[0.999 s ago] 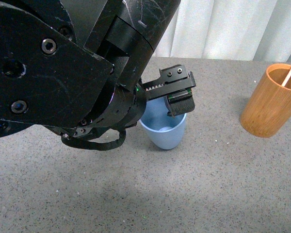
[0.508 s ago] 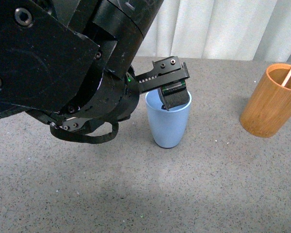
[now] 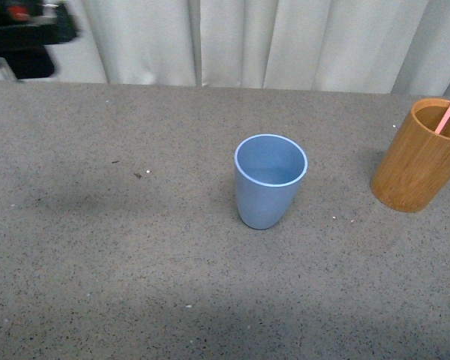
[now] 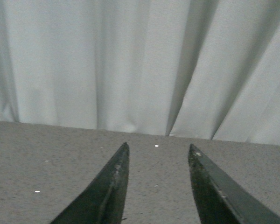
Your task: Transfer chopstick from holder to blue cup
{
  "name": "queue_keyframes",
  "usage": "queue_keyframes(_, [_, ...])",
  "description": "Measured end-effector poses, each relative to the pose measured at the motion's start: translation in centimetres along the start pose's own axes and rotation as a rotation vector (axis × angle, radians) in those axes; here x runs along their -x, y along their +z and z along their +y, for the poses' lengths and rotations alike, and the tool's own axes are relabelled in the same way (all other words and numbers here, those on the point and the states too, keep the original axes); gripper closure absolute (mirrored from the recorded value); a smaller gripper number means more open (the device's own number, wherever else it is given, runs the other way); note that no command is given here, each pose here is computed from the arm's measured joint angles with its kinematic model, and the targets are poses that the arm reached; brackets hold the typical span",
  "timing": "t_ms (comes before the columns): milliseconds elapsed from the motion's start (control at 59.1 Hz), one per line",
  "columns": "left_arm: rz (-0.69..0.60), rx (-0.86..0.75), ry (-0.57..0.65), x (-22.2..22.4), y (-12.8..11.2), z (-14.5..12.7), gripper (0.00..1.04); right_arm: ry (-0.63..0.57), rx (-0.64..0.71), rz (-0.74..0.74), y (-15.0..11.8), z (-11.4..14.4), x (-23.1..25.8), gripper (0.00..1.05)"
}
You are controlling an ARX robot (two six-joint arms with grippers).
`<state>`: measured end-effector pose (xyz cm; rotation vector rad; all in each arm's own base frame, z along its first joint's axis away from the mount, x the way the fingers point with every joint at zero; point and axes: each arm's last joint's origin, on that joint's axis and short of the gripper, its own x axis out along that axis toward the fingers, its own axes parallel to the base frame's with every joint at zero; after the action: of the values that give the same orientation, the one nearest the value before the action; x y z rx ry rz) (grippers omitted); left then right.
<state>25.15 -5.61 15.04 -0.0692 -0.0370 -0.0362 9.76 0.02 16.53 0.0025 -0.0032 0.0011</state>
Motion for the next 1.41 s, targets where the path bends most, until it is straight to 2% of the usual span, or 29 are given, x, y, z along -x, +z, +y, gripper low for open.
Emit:
queue_keyframes(102, [0.040, -0.037, 0.011, 2.5, -0.7, 4.3, 0.85, 0.002, 0.000, 0.000, 0.0, 0.0, 0.0, 0.09])
queue_keyframes(203, [0.088, -0.042, 0.061, 5.5, -0.9, 5.5, 1.01, 0.001, 0.000, 0.000, 0.0, 0.0, 0.0, 0.09])
queue_keyframes(305, [0.159, -0.050, 0.038, 9.1, -0.3, 5.3, 1.01, 0.003, 0.000, 0.000, 0.0, 0.0, 0.0, 0.09])
queue_keyframes(356, [0.168, -0.053, 0.040, 10.4, 0.7, 5.2, 1.01, 0.002, 0.000, 0.000, 0.0, 0.0, 0.0, 0.09])
queue_keyframes(457, [0.112, -0.058, 0.037, 13.7, 2.2, 5.0, 1.01, 0.001, 0.000, 0.000, 0.0, 0.0, 0.0, 0.09])
queue_keyframes(542, [0.060, -0.061, 0.035, 15.1, 2.6, 4.9, 1.01, 0.001, 0.000, 0.000, 0.0, 0.0, 0.0, 0.09])
queue_keyframes(660, [0.024, -0.061, 0.034, 15.5, 2.8, 4.9, 1.01, 0.002, 0.000, 0.000, 0.0, 0.0, 0.0, 0.09])
queue_keyframes(965, [0.033, -0.055, 0.020, 15.5, 2.8, 4.9, 1.00, 0.002, 0.000, 0.000, 0.0, 0.0, 0.0, 0.09])
queue_keyframes(999, [0.129, 0.003, -0.052, 15.5, 2.8, 4.9, 0.96, 0.002, 0.000, 0.000, 0.0, 0.0, 0.0, 0.09])
queue_keyframes(1033, [0.335, 0.152, -0.124, 15.5, 2.8, 5.0, 0.89, -0.007, -0.002, 0.001, 0.0, 0.0, 0.0, 0.09])
queue_keyframes(1050, [0.385, 0.180, -0.120, 15.4, 2.8, 5.1, 0.87, -0.021, -0.004, 0.006, 0.0, 0.0, 0.0, 0.09])
queue_keyframes(1067, [0.481, 0.280, -0.157, 15.4, 2.7, 5.1, 0.83, -0.070, -0.013, 0.011, 0.0, 0.0, -0.1, 0.09])
queue_keyframes(1084, [0.521, 0.322, -0.162, 15.4, 2.7, 5.1, 0.81, -0.078, -0.018, 0.012, 0.0, 0.0, -0.2, 0.09])
queue_keyframes(1135, [0.709, 0.529, -0.179, 15.5, 2.0, 5.1, 0.71, -0.283, -0.028, 0.027, 0.0, -0.3, -1.1, 0.09])
queue_keyframes(1168, [0.747, 0.580, -0.189, 15.6, 1.8, 5.0, 0.65, -0.361, -0.024, 0.037, 0.0, -0.7, -1.7, 0.09])
queue_keyframes(1253, [0.770, 0.651, -0.181, 15.6, 1.8, 5.0, 0.51, -0.431, -0.022, 0.069, 0.4, -1.7, -4.0, 0.09])
queue_keyframes(1338, [0.764, 0.672, -0.174, 15.5, 2.0, 5.0, 0.37, -0.415, -0.021, 0.125, 0.9, -2.6, -7.2, 0.09])
queue_keyframes(1405, [0.765, 0.684, -0.167, 15.5, 2.0, 5.0, 0.24, -0.380, -0.012, 0.225, 0.4, -3.1, -10.1, 0.09])
